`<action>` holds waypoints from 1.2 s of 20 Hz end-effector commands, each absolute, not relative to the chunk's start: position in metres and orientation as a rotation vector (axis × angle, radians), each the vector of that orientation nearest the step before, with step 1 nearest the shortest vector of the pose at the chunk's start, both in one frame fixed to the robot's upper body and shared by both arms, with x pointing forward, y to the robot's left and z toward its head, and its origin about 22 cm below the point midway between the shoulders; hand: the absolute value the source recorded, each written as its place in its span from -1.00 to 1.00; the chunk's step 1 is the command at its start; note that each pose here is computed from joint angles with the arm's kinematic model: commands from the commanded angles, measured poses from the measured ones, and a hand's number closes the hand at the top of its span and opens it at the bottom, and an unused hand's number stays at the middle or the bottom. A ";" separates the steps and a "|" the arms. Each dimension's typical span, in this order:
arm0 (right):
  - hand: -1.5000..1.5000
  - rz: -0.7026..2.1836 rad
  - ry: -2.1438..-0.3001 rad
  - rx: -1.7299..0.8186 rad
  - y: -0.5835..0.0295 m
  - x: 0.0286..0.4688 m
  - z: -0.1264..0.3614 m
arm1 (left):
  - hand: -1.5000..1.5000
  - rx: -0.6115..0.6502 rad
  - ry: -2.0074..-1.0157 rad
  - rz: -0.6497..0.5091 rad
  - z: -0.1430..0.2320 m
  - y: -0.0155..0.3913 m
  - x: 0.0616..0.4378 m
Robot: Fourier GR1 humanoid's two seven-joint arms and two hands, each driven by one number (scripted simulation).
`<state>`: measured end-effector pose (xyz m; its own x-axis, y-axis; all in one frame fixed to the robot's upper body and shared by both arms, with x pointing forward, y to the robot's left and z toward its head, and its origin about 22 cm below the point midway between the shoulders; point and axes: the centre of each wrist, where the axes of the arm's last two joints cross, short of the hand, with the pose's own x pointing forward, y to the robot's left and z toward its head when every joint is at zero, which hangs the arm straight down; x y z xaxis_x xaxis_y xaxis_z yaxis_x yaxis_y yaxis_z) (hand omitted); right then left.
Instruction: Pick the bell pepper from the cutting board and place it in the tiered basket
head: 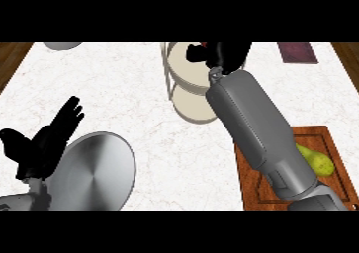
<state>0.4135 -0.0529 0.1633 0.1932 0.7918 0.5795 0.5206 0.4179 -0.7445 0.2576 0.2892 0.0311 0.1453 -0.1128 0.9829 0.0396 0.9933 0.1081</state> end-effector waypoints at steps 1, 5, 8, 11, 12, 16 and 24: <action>-1.00 0.258 -1.453 -1.259 -0.042 0.428 0.179 | 0.00 0.075 -1.448 -0.124 0.028 0.275 0.263; -1.00 0.175 -1.496 -1.225 -0.050 0.434 0.160 | 0.00 0.039 -1.427 -0.097 0.037 0.288 0.267; -1.00 0.049 -1.549 -1.161 -0.056 0.433 0.163 | 0.00 0.053 -1.427 -0.110 0.044 0.289 0.263; -1.00 -0.079 -1.577 -1.087 -0.059 0.433 0.172 | 0.00 0.060 -1.430 -0.137 0.033 0.294 0.255; -1.00 -0.091 -1.579 -1.045 -0.054 0.432 0.192 | 0.00 0.055 -1.422 -0.119 0.032 0.287 0.259; -1.00 -0.267 -1.636 -0.947 -0.064 0.419 0.175 | 0.00 0.071 -1.430 -0.112 0.039 0.288 0.263; -1.00 -0.542 -1.732 -0.935 -0.113 0.401 0.204 | 0.00 0.082 -1.406 -0.075 0.048 0.289 0.254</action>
